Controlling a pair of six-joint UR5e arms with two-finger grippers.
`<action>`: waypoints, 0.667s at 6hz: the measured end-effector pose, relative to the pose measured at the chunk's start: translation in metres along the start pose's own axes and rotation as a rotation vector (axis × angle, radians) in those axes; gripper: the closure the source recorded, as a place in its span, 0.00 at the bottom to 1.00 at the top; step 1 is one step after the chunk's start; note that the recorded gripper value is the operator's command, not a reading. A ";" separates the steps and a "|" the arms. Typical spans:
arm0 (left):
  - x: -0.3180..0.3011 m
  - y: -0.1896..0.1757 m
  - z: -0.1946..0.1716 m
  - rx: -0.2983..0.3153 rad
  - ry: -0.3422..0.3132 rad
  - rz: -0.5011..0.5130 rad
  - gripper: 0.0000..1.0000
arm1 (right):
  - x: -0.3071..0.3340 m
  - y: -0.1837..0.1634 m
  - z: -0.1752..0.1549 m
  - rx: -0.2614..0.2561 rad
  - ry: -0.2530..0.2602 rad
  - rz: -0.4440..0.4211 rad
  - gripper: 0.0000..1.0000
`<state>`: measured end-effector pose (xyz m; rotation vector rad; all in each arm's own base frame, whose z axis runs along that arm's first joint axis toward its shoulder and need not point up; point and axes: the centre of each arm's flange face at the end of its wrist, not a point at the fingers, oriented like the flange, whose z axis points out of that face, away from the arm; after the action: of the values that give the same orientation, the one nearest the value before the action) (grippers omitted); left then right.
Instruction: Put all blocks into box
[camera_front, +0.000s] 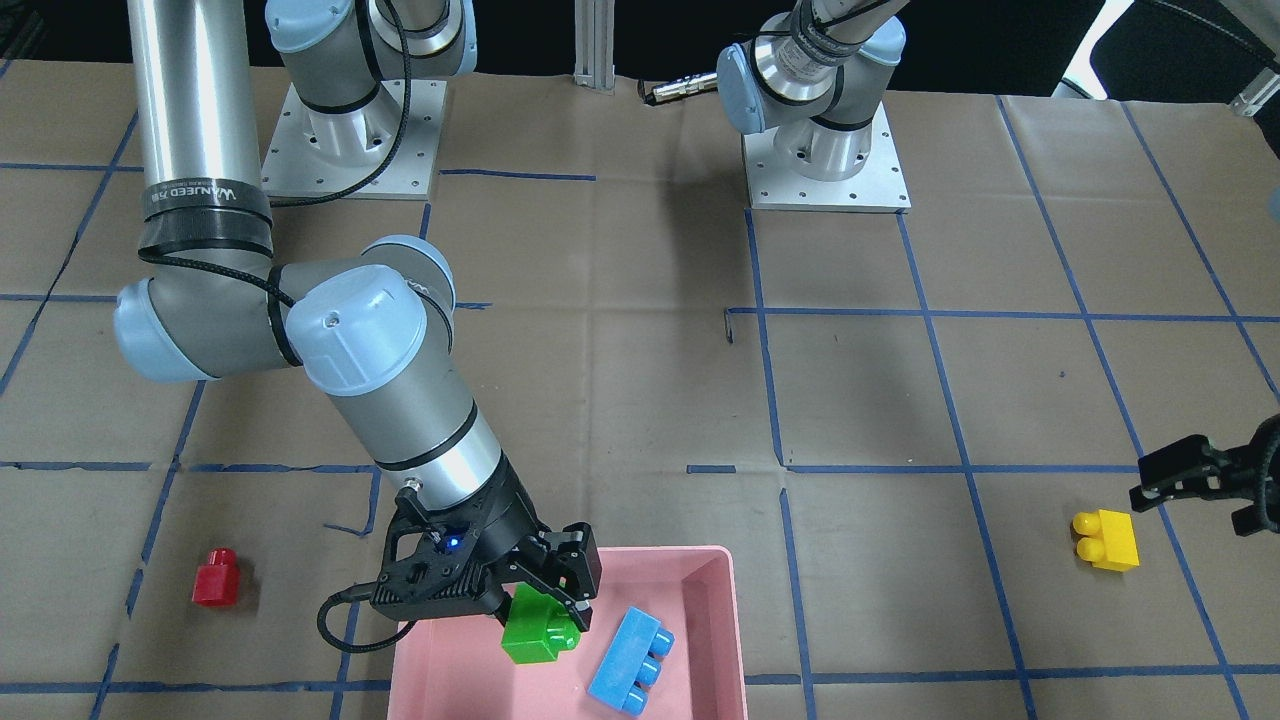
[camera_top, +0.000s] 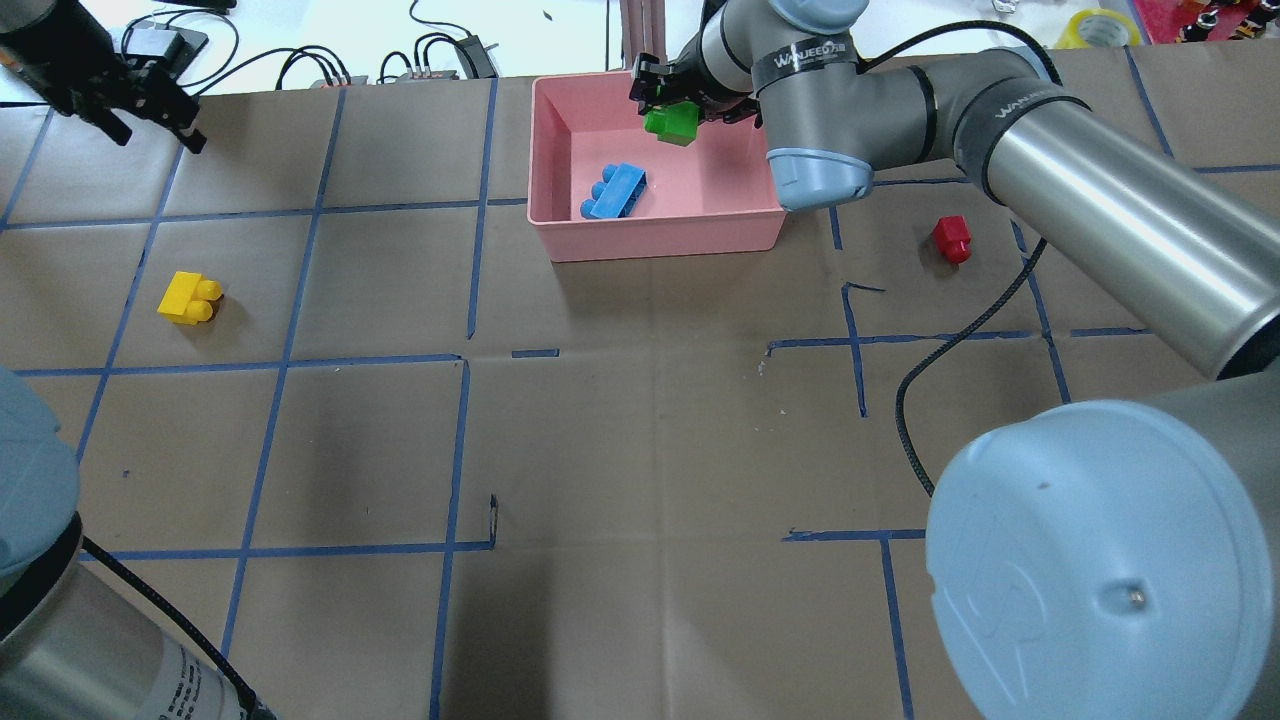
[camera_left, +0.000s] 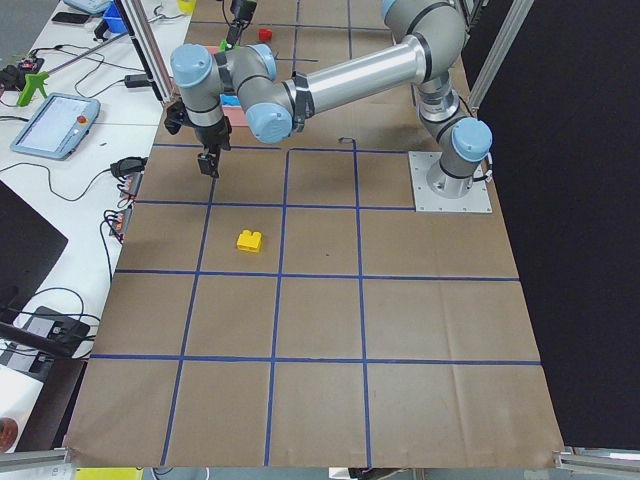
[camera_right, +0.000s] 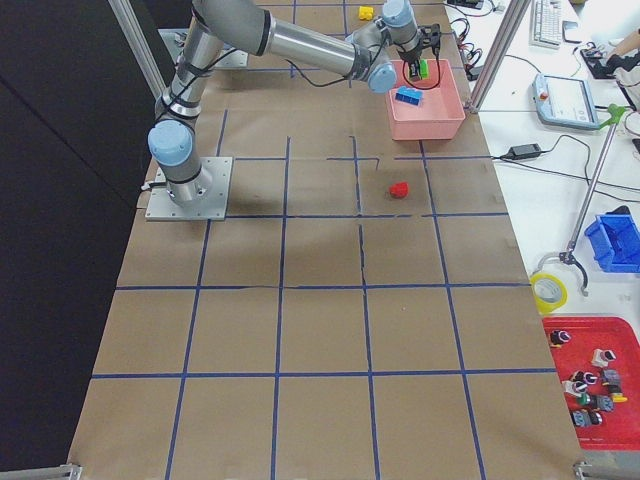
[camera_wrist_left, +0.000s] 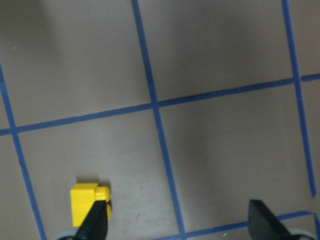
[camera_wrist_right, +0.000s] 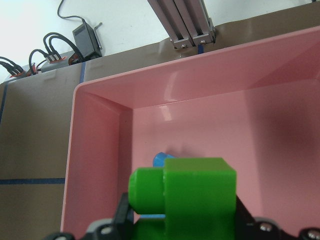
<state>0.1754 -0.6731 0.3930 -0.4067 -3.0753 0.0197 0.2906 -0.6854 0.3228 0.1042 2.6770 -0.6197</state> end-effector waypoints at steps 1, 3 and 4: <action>-0.028 0.033 0.020 -0.010 0.007 0.047 0.01 | 0.001 0.003 0.004 -0.007 0.002 -0.003 0.00; -0.057 0.061 0.073 0.025 -0.033 0.089 0.01 | 0.001 0.002 -0.002 -0.005 0.003 -0.011 0.00; -0.060 0.063 0.097 0.038 -0.047 0.089 0.01 | 0.004 -0.005 -0.023 0.016 0.015 -0.047 0.00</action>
<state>0.2455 -0.6286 0.2928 -0.5490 -3.0951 0.0916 0.2776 -0.6796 0.3422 0.0512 2.6962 -0.6578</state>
